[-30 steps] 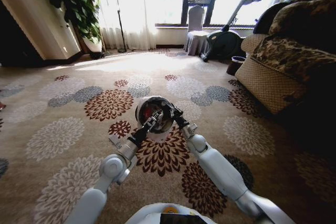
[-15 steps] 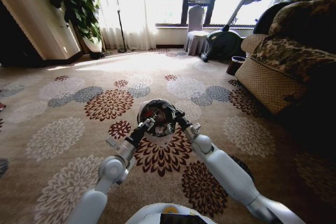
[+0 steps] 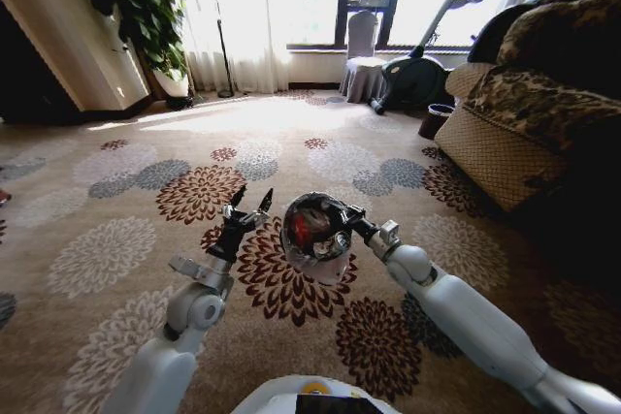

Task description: Pick up the trash from the ground and place it into the trash bin.

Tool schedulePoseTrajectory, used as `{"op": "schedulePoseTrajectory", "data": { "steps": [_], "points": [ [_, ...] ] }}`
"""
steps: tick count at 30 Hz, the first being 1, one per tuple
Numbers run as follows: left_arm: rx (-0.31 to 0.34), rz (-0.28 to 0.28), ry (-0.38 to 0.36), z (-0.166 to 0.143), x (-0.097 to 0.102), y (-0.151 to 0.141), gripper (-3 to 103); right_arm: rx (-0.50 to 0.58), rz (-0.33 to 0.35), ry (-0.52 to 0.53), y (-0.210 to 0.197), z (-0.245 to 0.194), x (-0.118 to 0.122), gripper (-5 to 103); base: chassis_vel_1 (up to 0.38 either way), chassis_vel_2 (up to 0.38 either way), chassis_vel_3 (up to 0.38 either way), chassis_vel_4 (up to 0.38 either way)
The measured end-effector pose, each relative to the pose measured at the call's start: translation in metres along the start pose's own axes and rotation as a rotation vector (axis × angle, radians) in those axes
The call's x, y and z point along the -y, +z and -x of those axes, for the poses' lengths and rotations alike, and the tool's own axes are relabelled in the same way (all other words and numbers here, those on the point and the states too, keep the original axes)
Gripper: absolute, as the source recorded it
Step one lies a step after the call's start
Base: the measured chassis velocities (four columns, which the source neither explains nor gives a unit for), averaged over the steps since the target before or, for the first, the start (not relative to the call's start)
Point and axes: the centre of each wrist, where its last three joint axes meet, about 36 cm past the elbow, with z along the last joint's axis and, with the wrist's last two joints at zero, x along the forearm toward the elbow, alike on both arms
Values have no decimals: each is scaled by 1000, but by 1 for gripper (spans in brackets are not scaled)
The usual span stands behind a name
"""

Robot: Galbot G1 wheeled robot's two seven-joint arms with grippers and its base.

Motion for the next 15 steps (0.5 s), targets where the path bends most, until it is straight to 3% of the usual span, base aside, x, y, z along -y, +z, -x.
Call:
{"op": "schedulePoseTrajectory", "data": {
  "steps": [1,3,4,6,7,9,12,15],
  "points": [
    [0,0,0,0,0,0,100,0,0,0,0,0,0,0,0,0,0,0],
    [-41,148,-110,-12,-28,0,100,-52,43,6,-5,-15,10,0,0,0,0,0],
    [-41,148,-110,-12,-28,0,100,-52,43,6,-5,-15,10,0,0,0,0,0],
    [-177,273,-246,-40,-55,-8,100,-93,101,5,-12,-36,14,0,0,0,0,0],
    [-177,273,-246,-40,-55,-8,100,-93,101,5,-12,-36,14,0,0,0,0,0],
    [-291,333,-376,-74,-72,-14,100,-109,147,35,-15,-62,18,0,0,0,0,0],
    [-338,335,-451,-96,-76,-21,100,-97,170,83,-19,-83,21,0,0,0,0,0],
    [-355,284,-487,-110,-65,-29,100,-81,173,181,-20,-114,29,0,0,0,0,0]
  ]
}}
